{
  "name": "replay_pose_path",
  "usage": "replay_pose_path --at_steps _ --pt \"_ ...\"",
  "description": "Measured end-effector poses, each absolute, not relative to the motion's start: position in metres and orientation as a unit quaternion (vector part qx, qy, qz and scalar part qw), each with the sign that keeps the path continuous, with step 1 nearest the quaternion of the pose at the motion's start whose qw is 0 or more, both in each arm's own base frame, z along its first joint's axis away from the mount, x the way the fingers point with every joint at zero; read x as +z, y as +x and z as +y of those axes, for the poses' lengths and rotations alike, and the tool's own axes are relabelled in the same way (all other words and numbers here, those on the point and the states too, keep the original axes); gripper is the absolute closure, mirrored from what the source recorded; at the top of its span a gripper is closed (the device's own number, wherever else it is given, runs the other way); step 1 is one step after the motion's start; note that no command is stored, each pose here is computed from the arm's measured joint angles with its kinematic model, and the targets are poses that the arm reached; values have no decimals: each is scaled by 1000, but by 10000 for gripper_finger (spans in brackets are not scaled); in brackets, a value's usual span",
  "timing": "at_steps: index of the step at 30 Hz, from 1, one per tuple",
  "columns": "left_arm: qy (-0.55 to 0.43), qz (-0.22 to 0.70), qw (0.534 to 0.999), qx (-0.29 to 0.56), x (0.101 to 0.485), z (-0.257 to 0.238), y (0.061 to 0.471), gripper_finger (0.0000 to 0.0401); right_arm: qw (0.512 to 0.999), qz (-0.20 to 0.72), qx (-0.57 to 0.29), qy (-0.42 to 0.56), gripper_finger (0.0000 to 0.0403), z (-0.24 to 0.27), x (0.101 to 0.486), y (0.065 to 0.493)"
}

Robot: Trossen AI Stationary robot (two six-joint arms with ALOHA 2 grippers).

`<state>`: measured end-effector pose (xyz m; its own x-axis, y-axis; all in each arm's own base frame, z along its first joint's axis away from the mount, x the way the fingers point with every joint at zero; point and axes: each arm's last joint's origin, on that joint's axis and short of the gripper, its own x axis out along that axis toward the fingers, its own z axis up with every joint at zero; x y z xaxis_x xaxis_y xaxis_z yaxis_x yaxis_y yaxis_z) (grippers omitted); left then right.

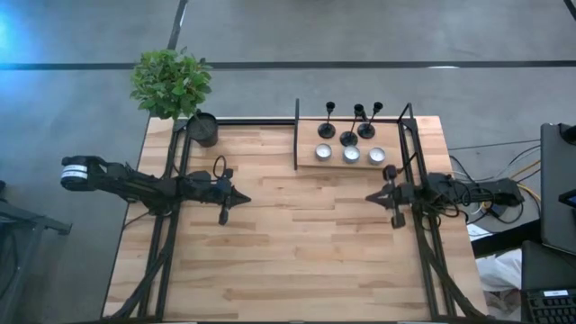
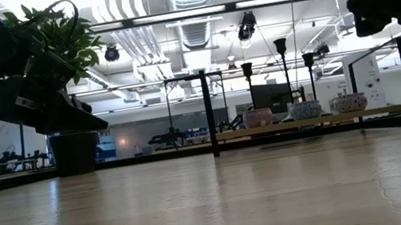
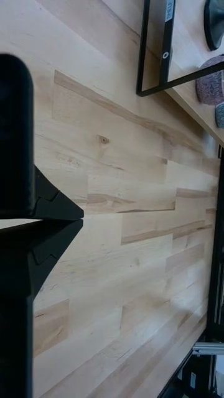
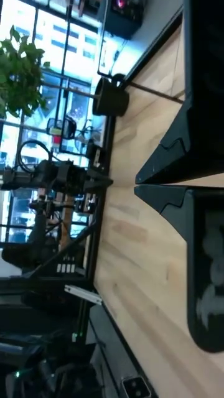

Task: Pick & Place candle stick holders
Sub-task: Return to Home Position

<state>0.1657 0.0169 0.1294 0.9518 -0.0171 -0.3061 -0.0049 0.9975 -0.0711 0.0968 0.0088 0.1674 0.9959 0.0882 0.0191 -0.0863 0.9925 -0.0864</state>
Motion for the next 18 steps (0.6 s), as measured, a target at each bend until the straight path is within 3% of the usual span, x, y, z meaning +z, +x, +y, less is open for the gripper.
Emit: replay_pose_path --at_steps 18 --pt "-36 156 987 -3 129 17 166 391 999 10 9 -35 394 -2 164 100"
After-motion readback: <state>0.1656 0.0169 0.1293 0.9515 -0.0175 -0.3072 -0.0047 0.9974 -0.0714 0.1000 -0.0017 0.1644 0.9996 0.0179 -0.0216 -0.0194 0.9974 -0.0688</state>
